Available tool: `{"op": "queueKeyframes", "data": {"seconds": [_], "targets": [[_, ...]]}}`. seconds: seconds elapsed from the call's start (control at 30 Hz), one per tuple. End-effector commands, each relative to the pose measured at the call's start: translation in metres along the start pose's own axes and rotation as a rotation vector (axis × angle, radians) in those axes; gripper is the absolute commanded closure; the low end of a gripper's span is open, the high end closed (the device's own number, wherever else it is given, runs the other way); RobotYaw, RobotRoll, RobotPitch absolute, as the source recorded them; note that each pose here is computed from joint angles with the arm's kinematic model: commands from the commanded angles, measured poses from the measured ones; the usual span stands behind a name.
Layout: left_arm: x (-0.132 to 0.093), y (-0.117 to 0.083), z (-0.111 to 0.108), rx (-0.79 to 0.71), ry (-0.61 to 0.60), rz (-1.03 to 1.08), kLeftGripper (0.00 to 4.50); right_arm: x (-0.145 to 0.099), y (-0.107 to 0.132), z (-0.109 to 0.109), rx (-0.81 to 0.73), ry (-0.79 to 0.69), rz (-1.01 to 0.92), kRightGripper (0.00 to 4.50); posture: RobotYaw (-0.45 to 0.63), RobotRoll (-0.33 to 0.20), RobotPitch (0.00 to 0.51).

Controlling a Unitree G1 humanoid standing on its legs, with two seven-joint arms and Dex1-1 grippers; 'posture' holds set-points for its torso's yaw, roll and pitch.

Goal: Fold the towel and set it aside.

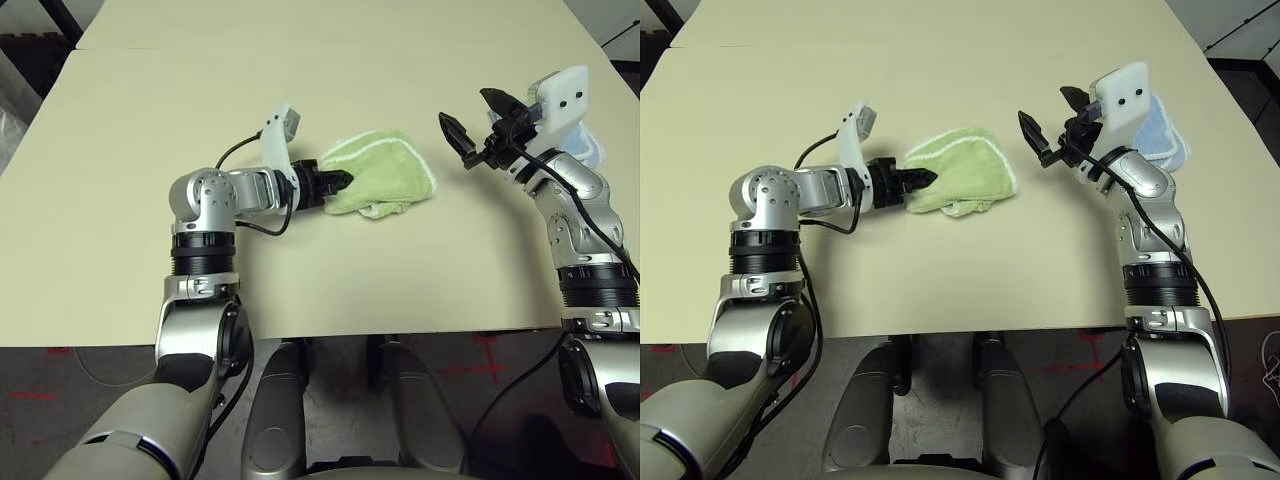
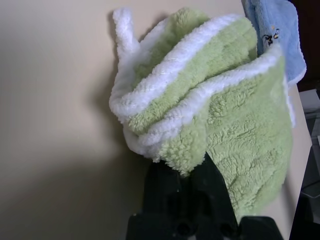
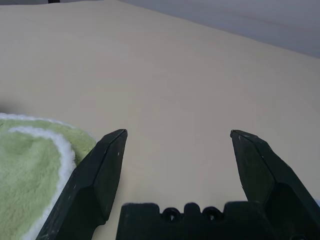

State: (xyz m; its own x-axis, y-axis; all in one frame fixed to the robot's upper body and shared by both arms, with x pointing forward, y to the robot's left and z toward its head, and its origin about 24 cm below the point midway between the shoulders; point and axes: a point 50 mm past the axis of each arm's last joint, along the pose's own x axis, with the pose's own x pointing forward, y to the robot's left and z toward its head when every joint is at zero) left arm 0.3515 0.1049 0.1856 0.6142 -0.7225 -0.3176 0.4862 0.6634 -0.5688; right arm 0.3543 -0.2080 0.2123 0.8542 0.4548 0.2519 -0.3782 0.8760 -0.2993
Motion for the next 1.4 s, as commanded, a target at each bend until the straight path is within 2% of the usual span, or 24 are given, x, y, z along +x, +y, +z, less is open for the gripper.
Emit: {"op": "queueKeyframes", "data": {"seconds": [0.03,0.2,0.3,0.77,0.83,1.13,1.27,1.4], "targets": [[-0.001,0.003,-0.002,0.02,-0.01,0.021,4.47,-0.004,0.0,0.0,-0.005,-0.007,-0.002,0.0,-0.06,0.0,0.281],[-0.008,0.011,0.011,0.05,-0.098,0.075,4.47,-0.003,0.001,-0.001,-0.003,-0.004,0.002,0.0,-0.06,0.0,0.282],[-0.013,0.023,0.02,0.118,-0.166,0.197,4.47,-0.002,0.002,-0.001,-0.003,-0.004,0.005,0.0,-0.06,0.0,0.282],[-0.03,0.054,0.045,0.09,-0.472,0.53,4.47,-0.003,0.002,-0.004,0.001,0.002,0.016,0.0,-0.05,0.0,0.291],[-0.032,0.056,0.046,0.079,-0.504,0.554,4.47,-0.003,0.002,-0.004,0.001,0.003,0.017,0.0,-0.05,0.0,0.291],[-0.061,0.06,0.064,0.104,-0.807,0.8,4.47,-0.003,0.004,-0.006,0.005,0.009,0.023,0.0,-0.04,0.0,0.297],[-0.076,0.068,0.067,0.077,-0.887,0.895,4.47,-0.004,0.005,-0.007,0.007,0.012,0.025,0.0,-0.04,0.0,0.3],[-0.085,0.066,0.074,0.069,-0.953,0.903,4.47,-0.004,0.005,-0.008,0.007,0.015,0.028,0.0,-0.04,0.0,0.302]]}}
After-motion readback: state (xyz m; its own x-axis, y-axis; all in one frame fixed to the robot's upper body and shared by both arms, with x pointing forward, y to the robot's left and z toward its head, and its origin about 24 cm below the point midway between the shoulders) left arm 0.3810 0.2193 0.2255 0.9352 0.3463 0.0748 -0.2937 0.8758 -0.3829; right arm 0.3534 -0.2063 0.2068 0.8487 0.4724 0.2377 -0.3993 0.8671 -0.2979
